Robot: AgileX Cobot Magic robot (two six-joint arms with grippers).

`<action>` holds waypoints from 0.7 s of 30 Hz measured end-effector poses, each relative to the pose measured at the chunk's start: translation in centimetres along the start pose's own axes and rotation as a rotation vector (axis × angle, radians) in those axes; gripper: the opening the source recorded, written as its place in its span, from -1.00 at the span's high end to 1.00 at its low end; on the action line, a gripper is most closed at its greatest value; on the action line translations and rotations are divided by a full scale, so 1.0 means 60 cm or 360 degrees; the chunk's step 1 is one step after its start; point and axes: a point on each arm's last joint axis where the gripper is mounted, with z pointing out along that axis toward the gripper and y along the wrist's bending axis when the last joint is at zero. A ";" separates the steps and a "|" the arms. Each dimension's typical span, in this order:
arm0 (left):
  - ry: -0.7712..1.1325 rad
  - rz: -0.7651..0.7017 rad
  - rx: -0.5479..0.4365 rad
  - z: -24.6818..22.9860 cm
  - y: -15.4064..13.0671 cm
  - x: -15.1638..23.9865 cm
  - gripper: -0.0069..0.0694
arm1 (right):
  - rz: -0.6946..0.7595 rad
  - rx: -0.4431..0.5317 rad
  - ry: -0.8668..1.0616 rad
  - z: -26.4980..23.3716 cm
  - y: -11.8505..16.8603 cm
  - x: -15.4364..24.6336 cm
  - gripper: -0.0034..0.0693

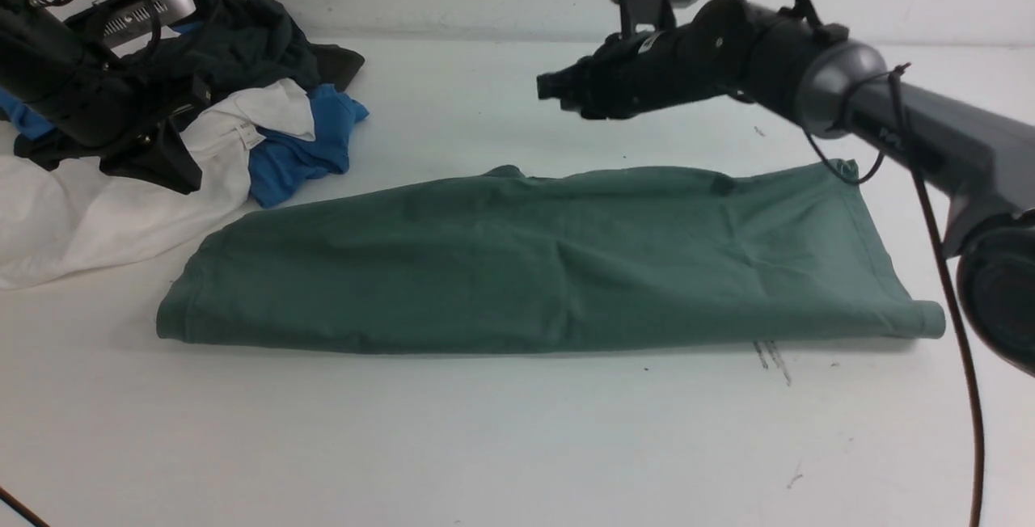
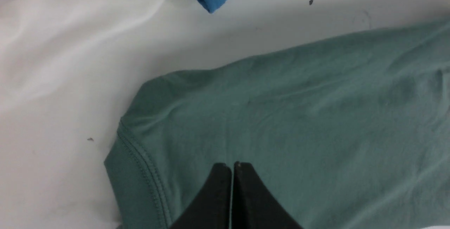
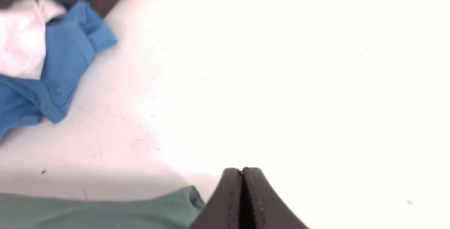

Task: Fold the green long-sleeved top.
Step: Use both arms to drag the lower edge of the fabric forward and fold it over the upper edge, then hold the left edge of the fabric with your left arm

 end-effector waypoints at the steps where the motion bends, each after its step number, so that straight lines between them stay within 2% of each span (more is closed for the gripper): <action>1: 0.0001 0.0000 0.0000 0.000 0.000 0.000 0.83 | -0.0001 0.0003 -0.0010 -0.002 -0.002 -0.003 0.94; 5: 0.0004 0.0004 0.0001 0.000 0.000 0.000 0.83 | -0.0037 -0.0021 0.0334 -0.049 -0.036 -0.015 0.94; 8: 0.0007 0.0005 -0.0003 0.000 0.000 0.001 0.83 | -0.0023 0.0068 0.0501 -0.091 -0.077 -0.027 0.94; 10: 0.0005 0.0005 -0.0003 0.000 0.000 0.001 0.83 | 0.0074 0.0256 0.0502 -0.129 -0.130 -0.040 0.94; 11: 0.0005 0.0005 -0.0003 0.000 0.000 0.001 0.83 | 0.0080 0.0266 0.0502 -0.130 -0.130 -0.041 0.94; 13: 0.0005 0.0005 -0.0003 0.000 0.000 0.001 0.83 | 0.0223 0.0402 0.0485 -0.164 -0.180 -0.044 0.94; 17: 0.0004 0.0005 -0.0004 0.000 0.000 0.000 0.83 | 0.0412 0.0521 0.0589 -0.209 -0.241 -0.010 0.94; 21: -0.0011 0.0005 -0.0006 0.000 0.001 -0.001 0.83 | 0.0534 0.0545 0.0809 -0.211 -0.265 0.058 0.94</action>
